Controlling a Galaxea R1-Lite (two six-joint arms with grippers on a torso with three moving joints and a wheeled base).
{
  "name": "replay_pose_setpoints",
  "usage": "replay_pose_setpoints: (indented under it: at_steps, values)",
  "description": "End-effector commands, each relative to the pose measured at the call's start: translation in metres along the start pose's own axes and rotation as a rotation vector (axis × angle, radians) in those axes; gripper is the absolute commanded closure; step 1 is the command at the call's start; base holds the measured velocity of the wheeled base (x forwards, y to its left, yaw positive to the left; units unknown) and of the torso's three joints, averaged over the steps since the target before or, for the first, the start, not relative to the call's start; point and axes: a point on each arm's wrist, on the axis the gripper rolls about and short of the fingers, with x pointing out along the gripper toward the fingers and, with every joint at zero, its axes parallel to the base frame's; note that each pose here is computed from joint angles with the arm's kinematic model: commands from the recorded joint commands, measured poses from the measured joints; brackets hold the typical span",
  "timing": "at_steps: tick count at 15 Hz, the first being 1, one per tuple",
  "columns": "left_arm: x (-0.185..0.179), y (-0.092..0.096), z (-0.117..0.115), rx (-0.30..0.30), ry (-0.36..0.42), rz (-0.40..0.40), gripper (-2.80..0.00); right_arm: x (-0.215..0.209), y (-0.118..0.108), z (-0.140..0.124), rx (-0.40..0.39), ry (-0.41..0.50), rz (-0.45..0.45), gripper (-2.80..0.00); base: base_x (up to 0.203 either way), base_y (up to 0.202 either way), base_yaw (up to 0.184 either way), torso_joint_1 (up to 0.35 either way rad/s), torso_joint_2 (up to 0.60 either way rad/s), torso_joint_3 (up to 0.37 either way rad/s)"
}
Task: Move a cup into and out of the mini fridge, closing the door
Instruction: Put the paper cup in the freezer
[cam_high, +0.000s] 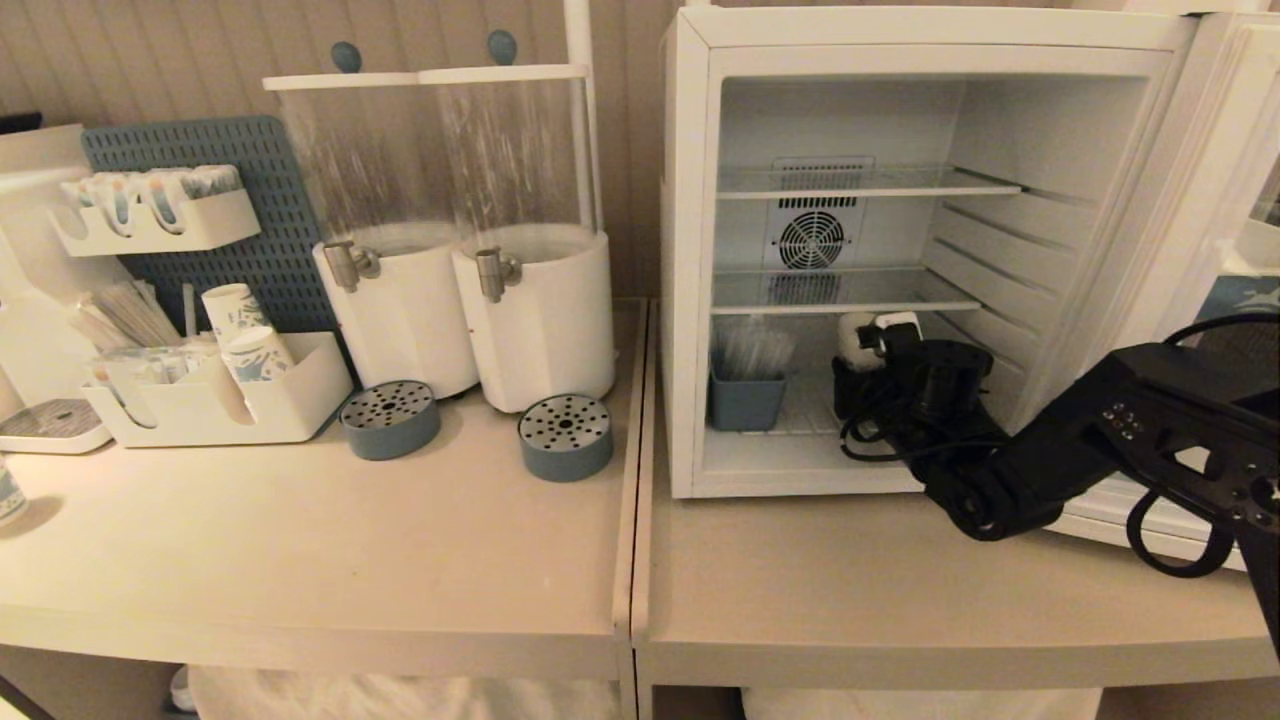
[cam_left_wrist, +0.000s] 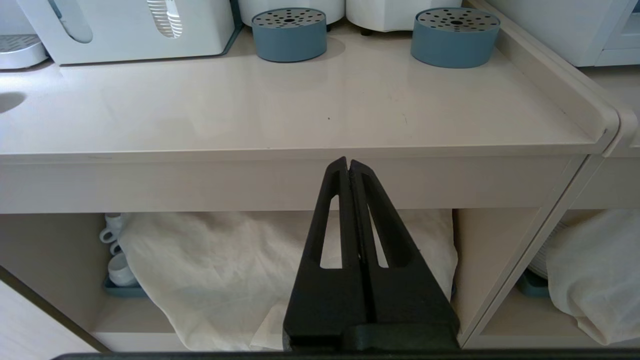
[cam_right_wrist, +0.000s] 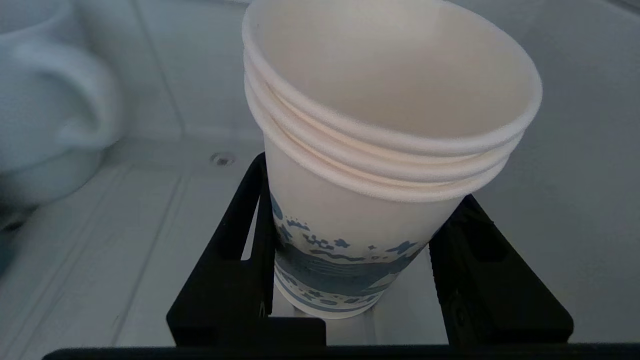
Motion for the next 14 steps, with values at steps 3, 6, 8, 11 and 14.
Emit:
replay_pose_setpoints:
  at_steps: [3,6,8,11,14]
  values:
    - [0.0,0.0,-0.0001,0.001,0.0,0.001,0.0,0.0132,0.0051,-0.0148,-0.007,0.031,0.002,0.0,0.0,0.0,0.0,0.0,0.0,0.0]
    - [0.0,0.0,-0.0001,0.002,0.0,0.0,0.0,0.0158,0.0066,-0.0158,-0.011,0.042,0.003,0.0,0.0,0.0,0.0,0.0,0.0,0.0]
    - [0.0,0.0,-0.0001,0.002,0.0,0.0,0.0,0.0166,0.0068,-0.0161,-0.011,0.042,0.0,0.0,0.0,0.0,0.0,0.0,0.0,0.0]
    - [0.0,0.0,-0.0001,0.0,0.0,0.001,0.0,0.0174,0.0074,-0.0184,-0.012,0.047,-0.001,0.0,0.0,0.0,0.0,0.0,0.0,0.0]
    - [0.0,0.0,-0.0001,0.0,0.0,0.0,0.0,0.0193,0.0077,-0.0221,-0.014,0.055,-0.004,-2.8,0.0,0.0,0.0,0.0,0.0,0.0]
